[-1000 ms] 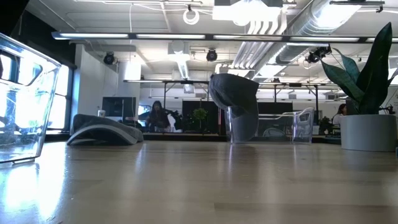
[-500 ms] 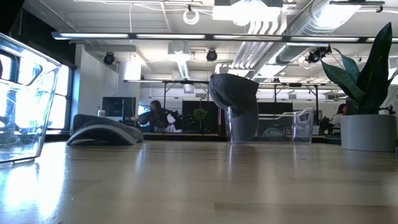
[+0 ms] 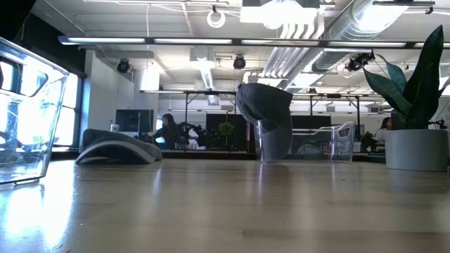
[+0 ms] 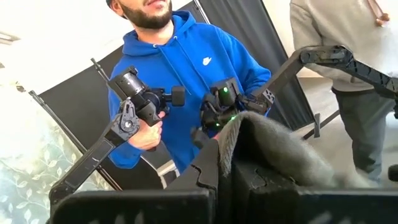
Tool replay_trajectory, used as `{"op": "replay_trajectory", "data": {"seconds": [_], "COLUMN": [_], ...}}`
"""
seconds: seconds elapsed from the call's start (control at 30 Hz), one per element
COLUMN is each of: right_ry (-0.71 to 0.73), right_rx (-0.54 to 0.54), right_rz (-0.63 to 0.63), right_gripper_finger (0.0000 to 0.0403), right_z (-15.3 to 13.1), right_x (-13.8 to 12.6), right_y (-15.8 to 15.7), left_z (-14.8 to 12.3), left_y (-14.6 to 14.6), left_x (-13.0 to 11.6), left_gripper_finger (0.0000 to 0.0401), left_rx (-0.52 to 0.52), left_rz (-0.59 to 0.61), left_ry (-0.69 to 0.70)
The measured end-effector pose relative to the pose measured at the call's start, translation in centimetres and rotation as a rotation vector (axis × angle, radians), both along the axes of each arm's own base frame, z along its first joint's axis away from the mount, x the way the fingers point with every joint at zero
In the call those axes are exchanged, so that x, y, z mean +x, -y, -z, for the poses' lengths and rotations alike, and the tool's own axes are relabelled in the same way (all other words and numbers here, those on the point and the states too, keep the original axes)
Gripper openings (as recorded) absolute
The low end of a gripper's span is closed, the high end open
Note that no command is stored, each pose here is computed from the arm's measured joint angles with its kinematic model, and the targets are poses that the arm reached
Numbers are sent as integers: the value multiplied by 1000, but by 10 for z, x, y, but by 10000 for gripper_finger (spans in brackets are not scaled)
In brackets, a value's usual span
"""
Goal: Pick & Place hat
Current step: Put the top black cap into the bottom transparent bin
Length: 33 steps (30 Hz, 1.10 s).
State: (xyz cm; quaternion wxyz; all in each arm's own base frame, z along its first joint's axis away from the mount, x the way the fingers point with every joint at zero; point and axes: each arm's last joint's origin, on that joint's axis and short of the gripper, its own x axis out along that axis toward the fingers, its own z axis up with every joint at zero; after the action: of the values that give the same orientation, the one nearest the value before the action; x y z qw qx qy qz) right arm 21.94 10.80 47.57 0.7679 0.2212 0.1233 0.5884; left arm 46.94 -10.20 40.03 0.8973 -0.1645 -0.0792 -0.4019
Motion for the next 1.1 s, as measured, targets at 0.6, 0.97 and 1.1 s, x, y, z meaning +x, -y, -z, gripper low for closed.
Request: {"op": "replay_trajectory", "data": {"seconds": [0.6,0.97,1.1], "right_ry": [-94,-69,-18], "right_rx": [-95,-147,-144], "right_rz": [161,263,303], "right_gripper_finger": [3,4,4], "right_z": [5,11,8], "right_x": [-31,-24,-23], "right_y": [6,1,2], "left_z": [-25,-33,-30], "left_y": [4,2,1], "left_x": [-22,-29,-24], "left_gripper_finger": [11,79,132], "left_rx": [-92,-164,-192], "left_rz": [371,407,372], "left_ry": [54,83,23]}}
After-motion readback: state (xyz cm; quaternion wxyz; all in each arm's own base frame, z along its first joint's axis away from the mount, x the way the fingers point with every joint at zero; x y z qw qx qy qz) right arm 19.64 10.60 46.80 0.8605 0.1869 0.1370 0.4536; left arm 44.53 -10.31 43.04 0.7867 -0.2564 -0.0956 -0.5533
